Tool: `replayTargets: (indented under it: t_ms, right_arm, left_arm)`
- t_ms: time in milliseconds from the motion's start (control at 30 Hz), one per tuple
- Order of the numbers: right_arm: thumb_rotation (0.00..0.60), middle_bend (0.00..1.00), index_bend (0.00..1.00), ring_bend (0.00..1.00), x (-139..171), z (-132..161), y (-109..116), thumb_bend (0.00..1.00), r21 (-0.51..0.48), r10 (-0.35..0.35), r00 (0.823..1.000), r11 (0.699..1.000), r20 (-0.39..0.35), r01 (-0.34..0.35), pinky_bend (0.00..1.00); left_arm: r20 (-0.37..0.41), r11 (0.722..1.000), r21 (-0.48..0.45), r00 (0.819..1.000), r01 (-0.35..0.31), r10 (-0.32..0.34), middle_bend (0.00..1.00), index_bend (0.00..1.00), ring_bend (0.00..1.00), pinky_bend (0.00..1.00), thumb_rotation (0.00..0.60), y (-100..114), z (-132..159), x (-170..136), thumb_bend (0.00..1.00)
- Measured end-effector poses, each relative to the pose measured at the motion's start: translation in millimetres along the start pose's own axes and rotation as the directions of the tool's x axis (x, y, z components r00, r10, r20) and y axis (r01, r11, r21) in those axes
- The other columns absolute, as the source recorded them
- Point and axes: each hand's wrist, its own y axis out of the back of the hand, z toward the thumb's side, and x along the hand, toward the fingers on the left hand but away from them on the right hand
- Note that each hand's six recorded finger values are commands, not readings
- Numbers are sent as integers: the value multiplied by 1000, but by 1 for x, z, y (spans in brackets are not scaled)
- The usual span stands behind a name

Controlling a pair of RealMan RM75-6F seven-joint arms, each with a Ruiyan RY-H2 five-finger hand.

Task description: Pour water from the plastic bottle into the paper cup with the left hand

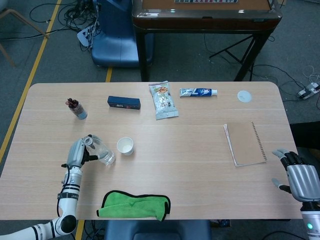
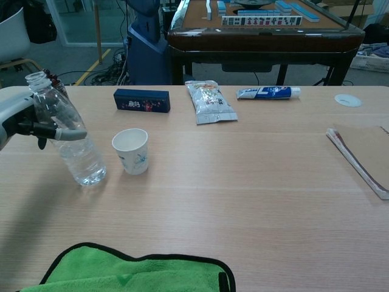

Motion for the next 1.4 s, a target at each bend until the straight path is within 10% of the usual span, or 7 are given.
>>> replayTargets:
  t_ms: [633,1400]
  right_arm:
    - [600,229,254,210,0,0,1,11,-1,-2,1000,1000,-2,2,390]
    - [600,229,254,210,1,0,3,12,-8,-7,1000,1000,-2,7,390]
  left_arm:
    - [174,955,291,985,-56,5,522,471,512,678,600,-2,20,-4,0]
    - [337,770,615,940,-171,-60,544,495,523,686,600,-16,49,-2,0]
